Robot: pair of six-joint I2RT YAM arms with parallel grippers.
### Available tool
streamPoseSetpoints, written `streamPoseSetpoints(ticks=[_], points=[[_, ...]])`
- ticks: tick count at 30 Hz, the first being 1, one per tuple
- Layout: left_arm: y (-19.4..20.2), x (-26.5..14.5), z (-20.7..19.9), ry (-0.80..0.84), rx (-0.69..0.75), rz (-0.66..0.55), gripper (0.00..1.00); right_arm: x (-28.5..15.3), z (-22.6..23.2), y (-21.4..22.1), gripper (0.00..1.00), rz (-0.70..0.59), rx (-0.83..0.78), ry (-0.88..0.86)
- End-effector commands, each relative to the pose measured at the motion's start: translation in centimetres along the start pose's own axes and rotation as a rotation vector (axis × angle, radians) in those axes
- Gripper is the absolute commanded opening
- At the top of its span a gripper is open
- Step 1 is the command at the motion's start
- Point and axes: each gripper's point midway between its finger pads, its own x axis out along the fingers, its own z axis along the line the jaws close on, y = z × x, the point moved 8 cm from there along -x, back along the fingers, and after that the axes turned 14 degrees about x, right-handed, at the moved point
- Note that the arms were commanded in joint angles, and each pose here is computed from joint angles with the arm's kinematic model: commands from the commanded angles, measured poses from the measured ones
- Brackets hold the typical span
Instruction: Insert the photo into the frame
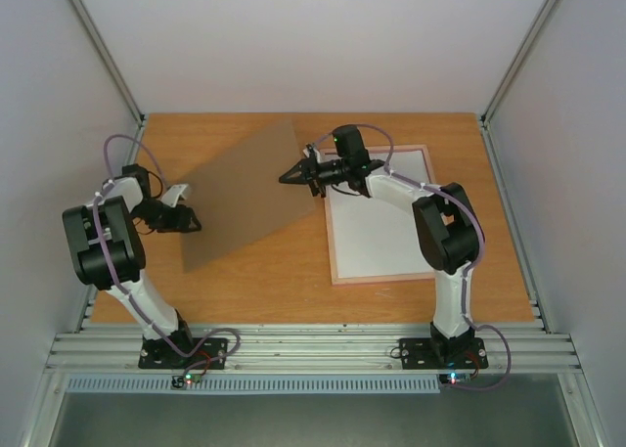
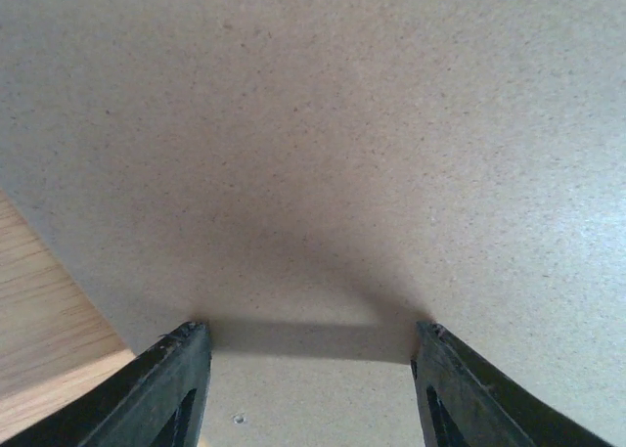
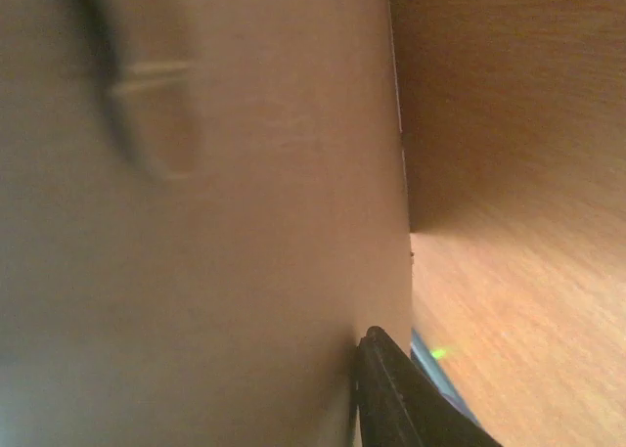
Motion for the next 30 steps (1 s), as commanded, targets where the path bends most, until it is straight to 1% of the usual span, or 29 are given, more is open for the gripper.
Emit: streamPoseSetpoints(ticks=[1, 4, 7, 9, 12, 15, 16, 20, 22, 26, 28, 30], points=[[0.7, 1.2, -1.5, 0.102, -0.031, 0.015, 0.58, 0.9, 1.0, 0.7, 0.26, 0.091, 0.003, -0.069], [0.8, 1.0, -1.5, 0.093, -0.029, 0.018, 0.58, 0.4, 0.8, 1.1, 0.18, 0.075, -0.012, -0.041], [0.6, 0.6, -1.4, 0.067, -0.026, 0.012, 0.59, -0.5, 0.7, 1.8, 0.17, 0.05, -0.062, 0.034], [0.1, -0.2, -1.3, 0.032, -0.026, -0.01, 0.64, -1.2, 0.9, 2.4, 0.15, 0.019, -0.109, 0.098], [-1.5, -3.1, -1.8, -0.044, 0.012, -0.093, 0.7, -2.7, 1.3, 2.6, 0.1, -0.023, -0.127, 0.119], [-3.3, -6.9, -2.9, -0.125, 0.094, -0.199, 0.75, -4.0, 1.9, 2.5, 0.02, -0.05, -0.13, 0.108], [-3.9, -8.3, -3.4, -0.153, 0.126, -0.239, 0.76, -4.2, 2.1, 2.5, 0.01, -0.055, -0.129, 0.104], [-5.1, -12.4, -6.3, -0.242, 0.273, -0.372, 0.82, -4.6, 2.8, 2.7, 0.01, -0.056, -0.103, 0.07], [-5.2, -13.5, -8.7, -0.275, 0.383, -0.404, 0.85, -4.5, 3.2, 2.7, 0.01, -0.053, -0.09, 0.043], [-4.3, -14.4, -14.2, -0.315, 0.638, -0.427, 0.92, -4.7, 3.8, 2.5, 0.01, -0.061, -0.043, 0.005], [-3.4, -14.1, -17.0, -0.317, 0.774, -0.416, 0.95, -4.9, 4.0, 2.2, 0.01, -0.064, -0.016, -0.015], [-2.3, -12.9, -19.3, -0.327, 0.904, -0.384, 0.95, -4.8, 3.9, 2.0, 0.01, -0.06, 0.013, -0.032]])
